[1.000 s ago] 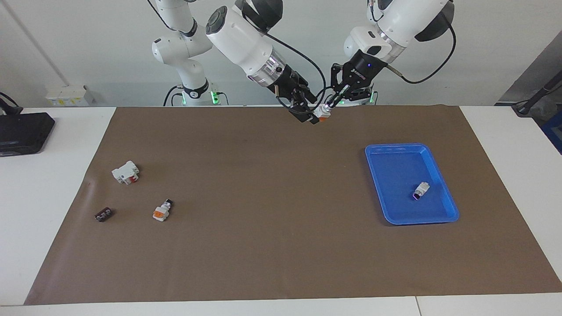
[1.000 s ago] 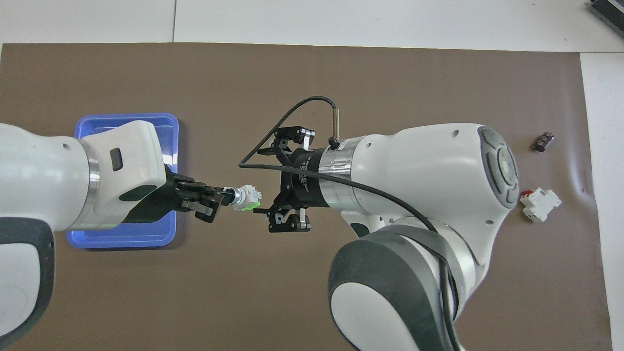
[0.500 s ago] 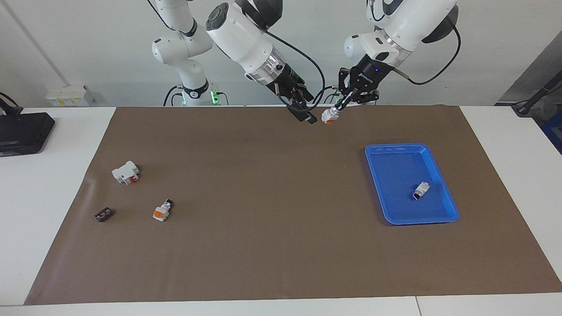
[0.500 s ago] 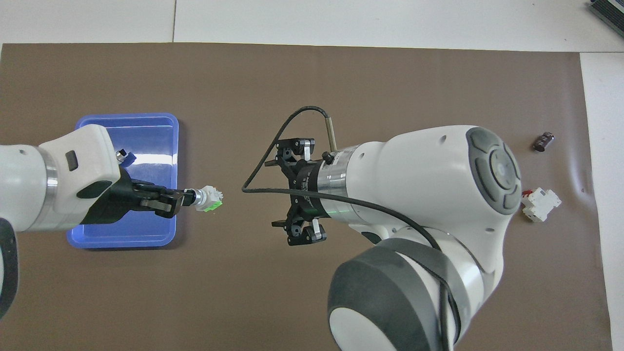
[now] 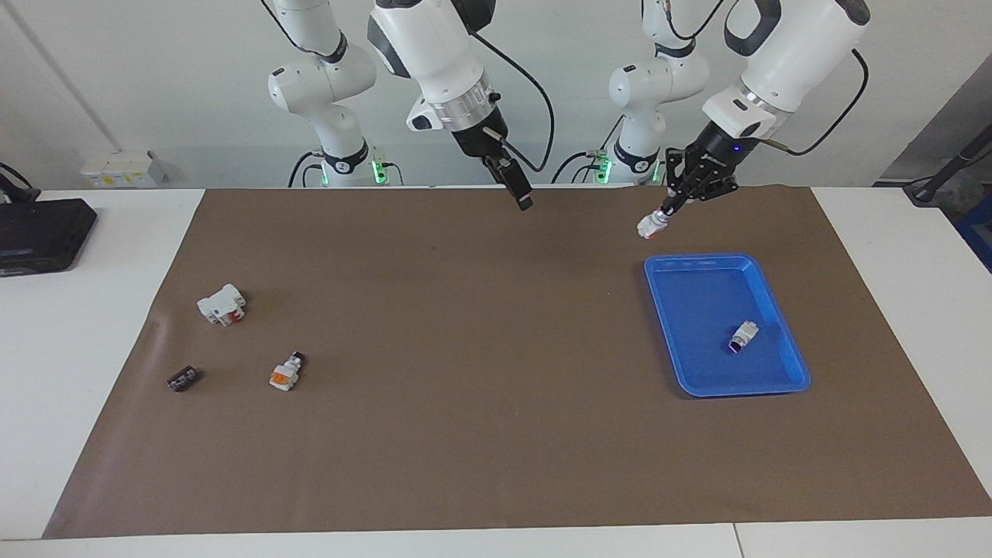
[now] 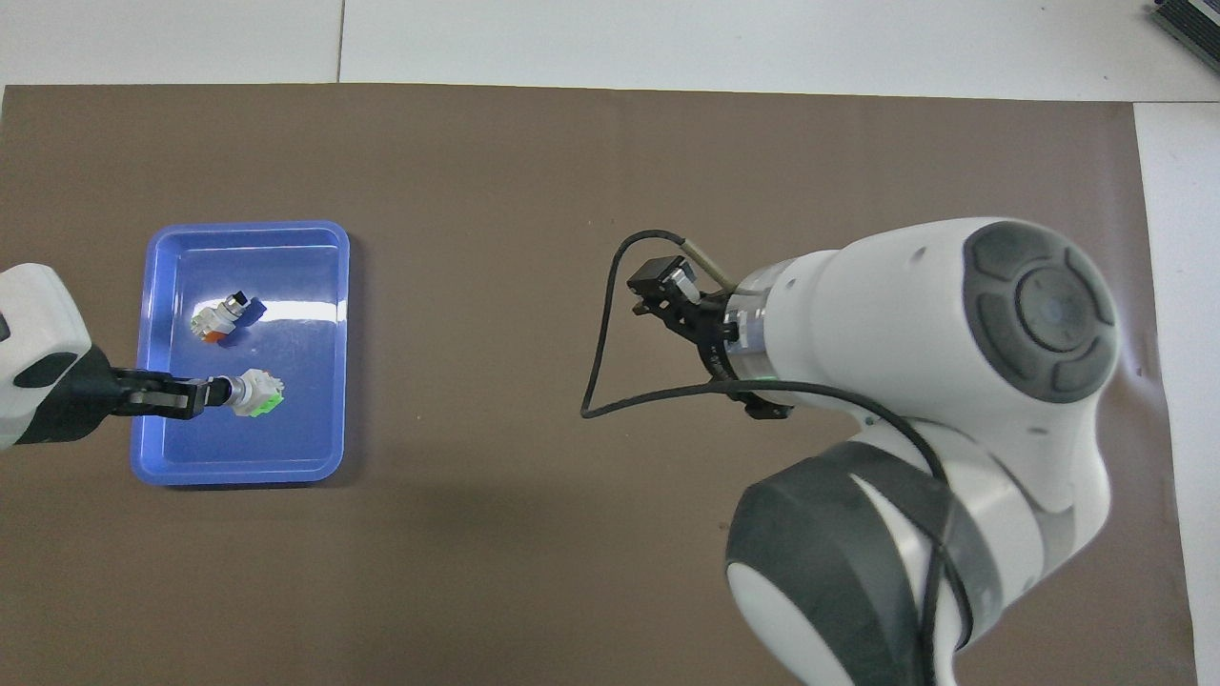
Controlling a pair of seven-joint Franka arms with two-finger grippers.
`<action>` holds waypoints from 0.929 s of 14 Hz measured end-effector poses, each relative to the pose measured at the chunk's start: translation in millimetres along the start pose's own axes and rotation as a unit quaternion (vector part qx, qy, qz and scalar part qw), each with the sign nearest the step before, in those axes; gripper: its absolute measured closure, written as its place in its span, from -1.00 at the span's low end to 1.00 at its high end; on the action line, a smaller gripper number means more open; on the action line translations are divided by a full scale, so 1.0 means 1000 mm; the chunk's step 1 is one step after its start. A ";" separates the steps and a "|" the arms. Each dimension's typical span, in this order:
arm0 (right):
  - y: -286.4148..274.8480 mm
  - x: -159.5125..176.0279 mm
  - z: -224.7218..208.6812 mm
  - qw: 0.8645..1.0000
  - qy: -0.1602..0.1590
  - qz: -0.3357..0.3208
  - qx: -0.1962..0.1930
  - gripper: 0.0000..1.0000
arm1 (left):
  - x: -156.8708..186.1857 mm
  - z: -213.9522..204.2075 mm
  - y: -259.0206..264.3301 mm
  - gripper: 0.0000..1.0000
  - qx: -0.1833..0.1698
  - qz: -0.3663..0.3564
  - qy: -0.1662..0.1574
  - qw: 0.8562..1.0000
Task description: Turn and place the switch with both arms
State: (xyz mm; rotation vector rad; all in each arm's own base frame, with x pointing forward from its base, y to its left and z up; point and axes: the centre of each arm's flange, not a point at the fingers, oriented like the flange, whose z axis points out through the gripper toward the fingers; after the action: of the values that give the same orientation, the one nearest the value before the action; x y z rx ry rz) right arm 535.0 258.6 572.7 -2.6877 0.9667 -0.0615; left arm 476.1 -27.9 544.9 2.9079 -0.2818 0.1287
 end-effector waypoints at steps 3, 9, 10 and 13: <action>0.038 0.069 -0.012 0.988 0.055 -0.135 -0.040 -1.00 | -0.008 0.039 -0.030 0.81 0.039 -0.012 0.014 0.999; 0.118 0.141 -0.064 0.964 0.031 -0.240 -0.112 -1.00 | -0.007 0.124 -0.065 0.81 0.057 -0.009 0.006 0.998; 0.128 0.144 -0.073 0.964 0.025 -0.237 -0.118 -1.00 | -0.005 0.131 -0.068 0.81 0.055 -0.010 0.004 0.998; 0.145 0.140 -0.087 0.963 0.001 -0.236 -0.133 -1.00 | 0.005 0.128 -0.069 0.48 0.054 -0.012 0.013 0.998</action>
State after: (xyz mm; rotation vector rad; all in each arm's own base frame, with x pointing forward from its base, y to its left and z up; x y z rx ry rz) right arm 542.4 41.8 607.9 -3.1085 0.3295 -0.0330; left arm 502.7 8.8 406.8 3.0136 -0.2426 0.1831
